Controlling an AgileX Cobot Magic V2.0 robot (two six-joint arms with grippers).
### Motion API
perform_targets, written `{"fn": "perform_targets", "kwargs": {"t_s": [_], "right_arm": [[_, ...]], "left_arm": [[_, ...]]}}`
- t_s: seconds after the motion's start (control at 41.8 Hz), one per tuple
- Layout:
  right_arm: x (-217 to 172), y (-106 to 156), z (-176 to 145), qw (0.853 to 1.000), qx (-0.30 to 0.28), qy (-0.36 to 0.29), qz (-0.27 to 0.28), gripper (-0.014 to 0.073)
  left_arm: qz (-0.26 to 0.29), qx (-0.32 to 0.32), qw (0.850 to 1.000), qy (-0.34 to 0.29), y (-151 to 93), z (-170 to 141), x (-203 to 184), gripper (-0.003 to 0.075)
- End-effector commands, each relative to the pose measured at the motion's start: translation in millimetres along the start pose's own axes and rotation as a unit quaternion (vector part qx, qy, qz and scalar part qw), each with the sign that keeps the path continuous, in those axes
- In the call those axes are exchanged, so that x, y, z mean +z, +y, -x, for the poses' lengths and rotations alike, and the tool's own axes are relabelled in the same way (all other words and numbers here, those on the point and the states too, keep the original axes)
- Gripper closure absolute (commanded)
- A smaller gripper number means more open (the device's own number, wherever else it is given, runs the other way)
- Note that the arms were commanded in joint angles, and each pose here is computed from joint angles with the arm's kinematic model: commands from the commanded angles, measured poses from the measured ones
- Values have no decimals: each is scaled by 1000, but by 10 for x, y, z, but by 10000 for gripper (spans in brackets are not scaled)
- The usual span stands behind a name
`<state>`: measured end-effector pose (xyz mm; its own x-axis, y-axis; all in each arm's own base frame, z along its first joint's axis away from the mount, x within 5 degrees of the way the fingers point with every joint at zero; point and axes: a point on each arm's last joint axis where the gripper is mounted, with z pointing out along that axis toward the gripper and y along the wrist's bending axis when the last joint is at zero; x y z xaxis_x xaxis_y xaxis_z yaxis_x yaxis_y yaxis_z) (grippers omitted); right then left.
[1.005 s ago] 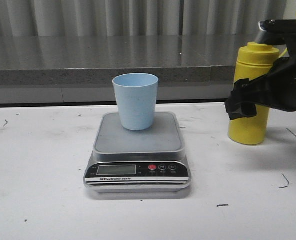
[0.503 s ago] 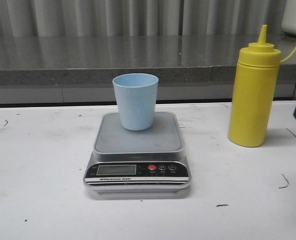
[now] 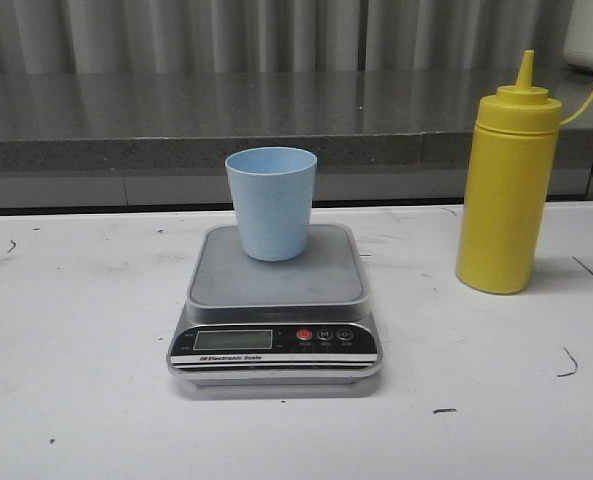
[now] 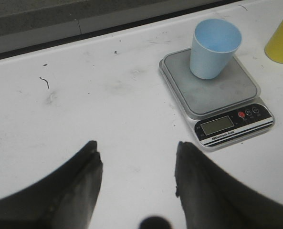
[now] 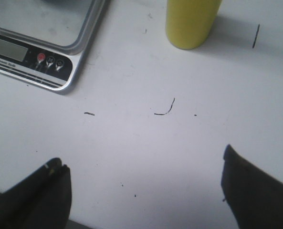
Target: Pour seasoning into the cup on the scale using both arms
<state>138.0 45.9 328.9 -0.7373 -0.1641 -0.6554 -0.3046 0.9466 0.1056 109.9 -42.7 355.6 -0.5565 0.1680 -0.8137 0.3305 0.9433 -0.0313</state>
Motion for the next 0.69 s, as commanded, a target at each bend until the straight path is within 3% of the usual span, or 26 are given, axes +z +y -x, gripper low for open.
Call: {"fn": "perform_targets", "kwargs": {"t_s": [0.0,0.287,0.575,0.67], "right_arm": [[-265,42,45,997,-13,-72,4,-56],[-720,71,-194,987,-33,-157,-8,-56],[-890,77,-313,981,-41,-191,-15,-55],[-890,79,-313,981,-40,-191,-15,4]], "left_arm": [[-2,-5,999,-50,-1,127,-65,365],[-2,-5,999,-50,-1,127,-65,365],[-2,-5,999,-50,-1,127,-65,365],[-2,-5,999,-51,-1,129,-65,365]]}}
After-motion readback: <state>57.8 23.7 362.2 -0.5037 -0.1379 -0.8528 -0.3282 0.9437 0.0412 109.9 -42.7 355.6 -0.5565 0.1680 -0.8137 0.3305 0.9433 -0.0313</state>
